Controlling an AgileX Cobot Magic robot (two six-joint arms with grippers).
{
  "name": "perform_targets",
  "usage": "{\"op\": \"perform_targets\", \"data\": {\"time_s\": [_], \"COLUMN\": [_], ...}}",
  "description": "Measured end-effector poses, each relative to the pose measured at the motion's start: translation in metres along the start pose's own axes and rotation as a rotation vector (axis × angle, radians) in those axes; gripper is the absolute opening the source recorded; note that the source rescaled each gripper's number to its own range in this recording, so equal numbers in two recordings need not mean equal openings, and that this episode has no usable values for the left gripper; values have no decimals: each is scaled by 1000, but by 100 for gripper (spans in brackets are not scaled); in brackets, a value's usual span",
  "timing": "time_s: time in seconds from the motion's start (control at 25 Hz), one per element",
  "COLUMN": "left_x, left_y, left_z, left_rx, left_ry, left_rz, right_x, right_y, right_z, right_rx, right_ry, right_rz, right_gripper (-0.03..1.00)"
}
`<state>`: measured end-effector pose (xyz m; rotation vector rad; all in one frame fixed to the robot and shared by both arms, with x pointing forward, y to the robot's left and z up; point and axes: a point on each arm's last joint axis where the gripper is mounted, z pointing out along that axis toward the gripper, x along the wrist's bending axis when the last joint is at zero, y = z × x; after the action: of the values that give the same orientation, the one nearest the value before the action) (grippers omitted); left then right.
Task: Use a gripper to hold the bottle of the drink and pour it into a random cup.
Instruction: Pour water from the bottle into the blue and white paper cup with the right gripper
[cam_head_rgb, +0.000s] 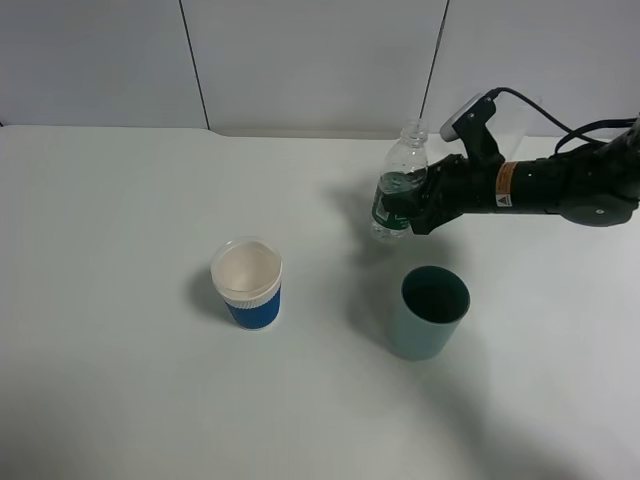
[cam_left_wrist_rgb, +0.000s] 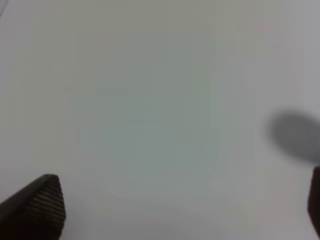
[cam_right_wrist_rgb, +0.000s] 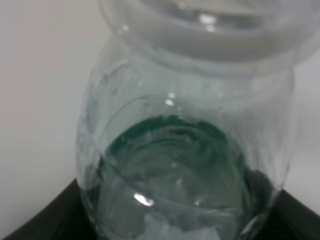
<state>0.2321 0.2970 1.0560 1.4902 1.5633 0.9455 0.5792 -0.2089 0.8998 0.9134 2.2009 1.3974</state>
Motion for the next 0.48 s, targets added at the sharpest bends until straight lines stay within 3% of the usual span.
{"op": "perform_targets", "data": {"time_s": [0.32,0.48], "left_x": [0,0], "left_y": [0,0], "left_z": [0,0], "left_rx": [0,0], "left_ry": [0,0], "left_rz": [0,0], "right_x": [7,20], "right_y": [27,37], "right_z": [-11,-5], "right_rx": [-22,17], "right_ry": [-33,-37], "right_rz": [-63,-114], "right_gripper": [0,0]}}
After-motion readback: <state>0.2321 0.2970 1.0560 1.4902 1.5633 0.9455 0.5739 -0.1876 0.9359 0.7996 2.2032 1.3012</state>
